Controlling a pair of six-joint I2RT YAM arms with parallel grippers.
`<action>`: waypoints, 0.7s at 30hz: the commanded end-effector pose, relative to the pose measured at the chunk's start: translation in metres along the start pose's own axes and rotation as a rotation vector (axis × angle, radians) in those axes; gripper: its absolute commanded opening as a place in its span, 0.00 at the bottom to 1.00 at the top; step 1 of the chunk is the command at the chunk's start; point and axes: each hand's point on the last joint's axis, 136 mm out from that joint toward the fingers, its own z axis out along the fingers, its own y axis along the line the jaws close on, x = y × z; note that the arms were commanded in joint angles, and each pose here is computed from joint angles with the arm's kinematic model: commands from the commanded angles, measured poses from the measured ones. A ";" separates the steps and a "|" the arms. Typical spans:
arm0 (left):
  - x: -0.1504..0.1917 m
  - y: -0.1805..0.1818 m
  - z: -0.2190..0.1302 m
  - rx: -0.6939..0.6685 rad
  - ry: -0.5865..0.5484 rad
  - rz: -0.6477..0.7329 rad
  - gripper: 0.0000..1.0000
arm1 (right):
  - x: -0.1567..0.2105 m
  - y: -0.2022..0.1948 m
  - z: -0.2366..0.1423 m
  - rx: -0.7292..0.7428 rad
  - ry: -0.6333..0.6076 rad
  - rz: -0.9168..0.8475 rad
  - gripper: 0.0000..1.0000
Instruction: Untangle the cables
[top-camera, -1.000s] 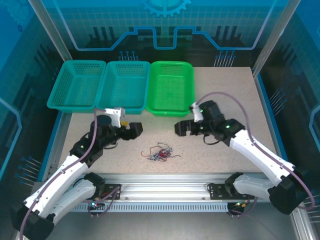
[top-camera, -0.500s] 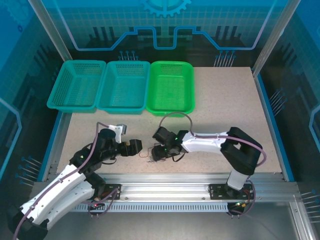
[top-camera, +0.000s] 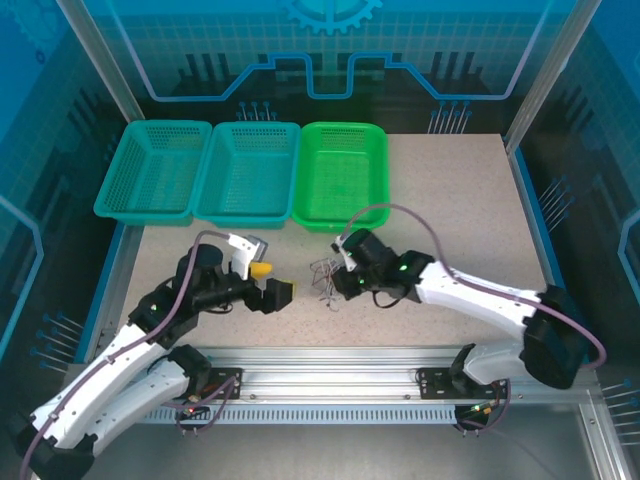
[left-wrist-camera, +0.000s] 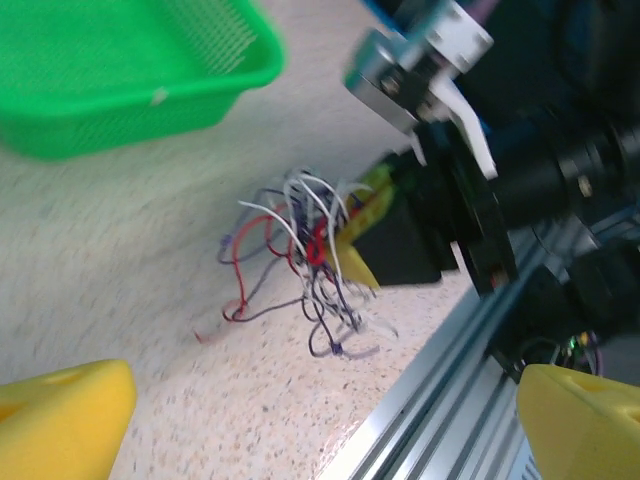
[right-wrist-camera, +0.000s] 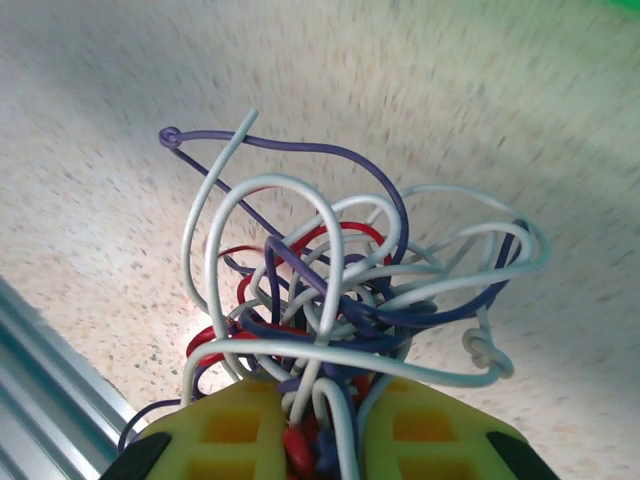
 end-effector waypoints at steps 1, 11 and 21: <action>-0.007 -0.032 0.000 0.135 0.031 0.257 0.97 | -0.004 0.010 -0.033 -0.103 0.010 -0.121 0.05; -0.004 -0.031 0.038 0.192 0.018 0.291 0.78 | -0.029 0.038 -0.094 -0.267 -0.115 -0.111 0.07; -0.006 -0.033 0.061 0.234 -0.028 0.241 0.21 | -0.028 0.050 -0.091 -0.335 -0.089 -0.094 0.00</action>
